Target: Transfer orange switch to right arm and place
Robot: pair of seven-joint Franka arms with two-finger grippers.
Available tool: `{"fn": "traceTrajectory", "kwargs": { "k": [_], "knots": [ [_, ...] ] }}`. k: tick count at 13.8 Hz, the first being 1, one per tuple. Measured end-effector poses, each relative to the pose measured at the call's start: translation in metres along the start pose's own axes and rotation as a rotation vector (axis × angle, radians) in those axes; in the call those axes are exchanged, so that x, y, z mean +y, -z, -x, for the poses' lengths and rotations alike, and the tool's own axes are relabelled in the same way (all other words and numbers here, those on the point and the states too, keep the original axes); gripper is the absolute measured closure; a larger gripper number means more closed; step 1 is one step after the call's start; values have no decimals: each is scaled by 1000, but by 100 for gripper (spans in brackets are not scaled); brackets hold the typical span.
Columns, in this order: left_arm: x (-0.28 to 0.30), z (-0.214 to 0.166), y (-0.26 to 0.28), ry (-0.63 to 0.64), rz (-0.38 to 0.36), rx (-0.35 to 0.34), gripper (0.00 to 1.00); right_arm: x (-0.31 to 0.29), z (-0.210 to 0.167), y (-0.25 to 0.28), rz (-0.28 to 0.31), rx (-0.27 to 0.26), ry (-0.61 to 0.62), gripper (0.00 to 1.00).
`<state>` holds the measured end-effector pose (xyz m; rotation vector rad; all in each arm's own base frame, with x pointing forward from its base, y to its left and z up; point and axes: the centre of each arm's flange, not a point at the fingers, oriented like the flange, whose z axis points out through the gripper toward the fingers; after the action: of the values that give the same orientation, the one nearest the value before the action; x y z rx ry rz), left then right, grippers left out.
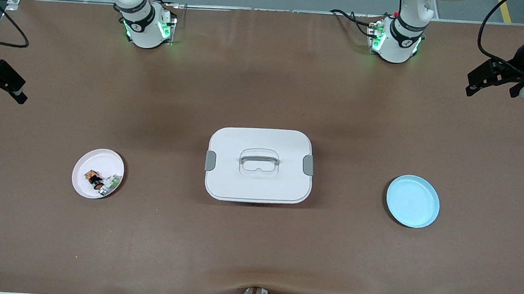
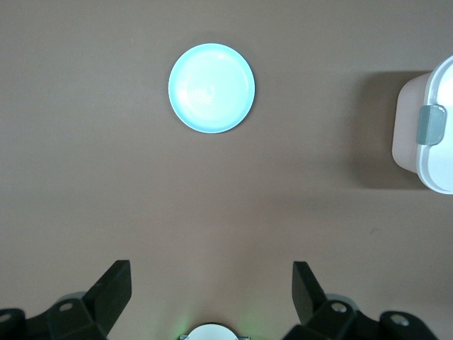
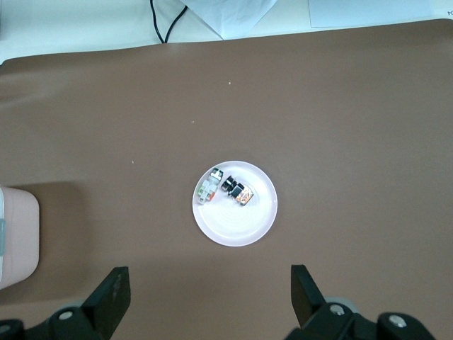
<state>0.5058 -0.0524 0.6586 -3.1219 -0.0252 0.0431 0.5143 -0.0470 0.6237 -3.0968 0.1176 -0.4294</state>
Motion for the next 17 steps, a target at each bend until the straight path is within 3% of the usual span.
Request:
{"fn": "traceTrajectory", "kwargs": {
  "k": [5,7,12,17],
  "knots": [
    [-2,1,11,4,3,21,0,-1,14,34,-3,-67,5,0],
    [-4,1,13,8,4,27,0,-2,13,45,-4,-71,8,0],
    [-8,1,15,13,4,29,0,-2,10,40,-3,-155,7,0],
    [-8,0,16,12,4,32,0,-2,12,45,-3,-189,7,0]
  ]
}}
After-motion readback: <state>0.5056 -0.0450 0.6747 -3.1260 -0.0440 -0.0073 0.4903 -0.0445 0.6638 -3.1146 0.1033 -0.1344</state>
